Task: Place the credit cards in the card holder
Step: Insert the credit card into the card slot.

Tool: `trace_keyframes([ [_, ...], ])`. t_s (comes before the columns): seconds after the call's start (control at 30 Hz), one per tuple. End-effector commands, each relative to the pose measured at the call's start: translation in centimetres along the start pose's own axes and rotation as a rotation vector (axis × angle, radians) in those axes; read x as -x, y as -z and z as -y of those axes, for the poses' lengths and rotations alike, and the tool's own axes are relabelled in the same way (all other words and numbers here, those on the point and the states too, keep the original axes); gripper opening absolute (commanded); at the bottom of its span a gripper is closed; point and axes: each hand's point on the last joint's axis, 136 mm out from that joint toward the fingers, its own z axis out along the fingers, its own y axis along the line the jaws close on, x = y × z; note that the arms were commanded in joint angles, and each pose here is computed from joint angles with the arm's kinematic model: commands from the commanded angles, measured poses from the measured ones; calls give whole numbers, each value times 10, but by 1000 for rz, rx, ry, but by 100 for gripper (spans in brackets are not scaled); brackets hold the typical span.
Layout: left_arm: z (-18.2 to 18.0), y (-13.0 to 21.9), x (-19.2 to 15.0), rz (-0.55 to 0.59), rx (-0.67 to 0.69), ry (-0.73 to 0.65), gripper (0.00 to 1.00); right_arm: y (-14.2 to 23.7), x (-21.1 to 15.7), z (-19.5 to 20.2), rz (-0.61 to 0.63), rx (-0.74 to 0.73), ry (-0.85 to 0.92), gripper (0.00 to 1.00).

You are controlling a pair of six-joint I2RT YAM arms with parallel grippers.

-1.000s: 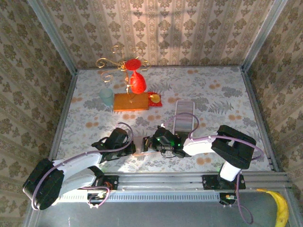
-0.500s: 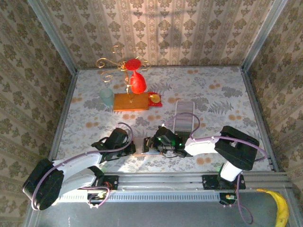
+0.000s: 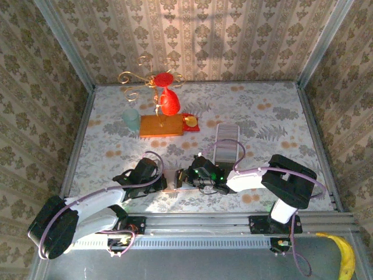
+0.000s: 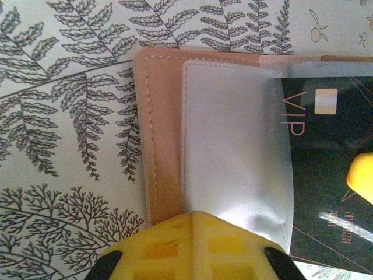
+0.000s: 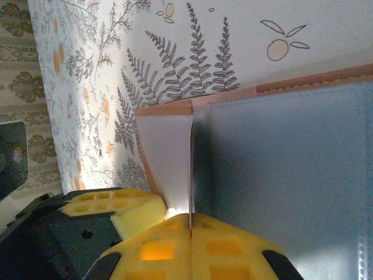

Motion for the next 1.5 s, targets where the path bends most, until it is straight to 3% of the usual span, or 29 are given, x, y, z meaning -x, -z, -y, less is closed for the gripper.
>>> trace_keyframes([
  [0.0,-13,-2,-14,-36,43,11,0,-3,-9,-6,-40,47,16,0],
  [0.13,-13,-2,-14,-37,44,12,0,-5,-11,1,-53,16,19,0],
  [0.33,-12,-1,-13,-36,41,9,0,1,-7,17,-43,-102,76,22],
  [0.47,-11,-1,-12,-34,40,8,0,2,-7,23,-52,-163,115,29],
  [0.57,-11,-1,-12,-35,40,6,0,-1,-8,25,-64,-175,124,29],
  [0.67,-11,-2,-12,-36,40,7,0,-4,-9,24,-70,-177,138,20],
  [0.93,-12,-2,-14,-39,44,9,0,-9,-11,18,-96,-197,191,11],
  [1.1,-12,-3,-14,-38,42,10,0,-14,-12,10,-111,-186,213,14],
  [1.47,-13,-3,-15,-42,46,9,0,5,0,25,-79,-333,294,26],
])
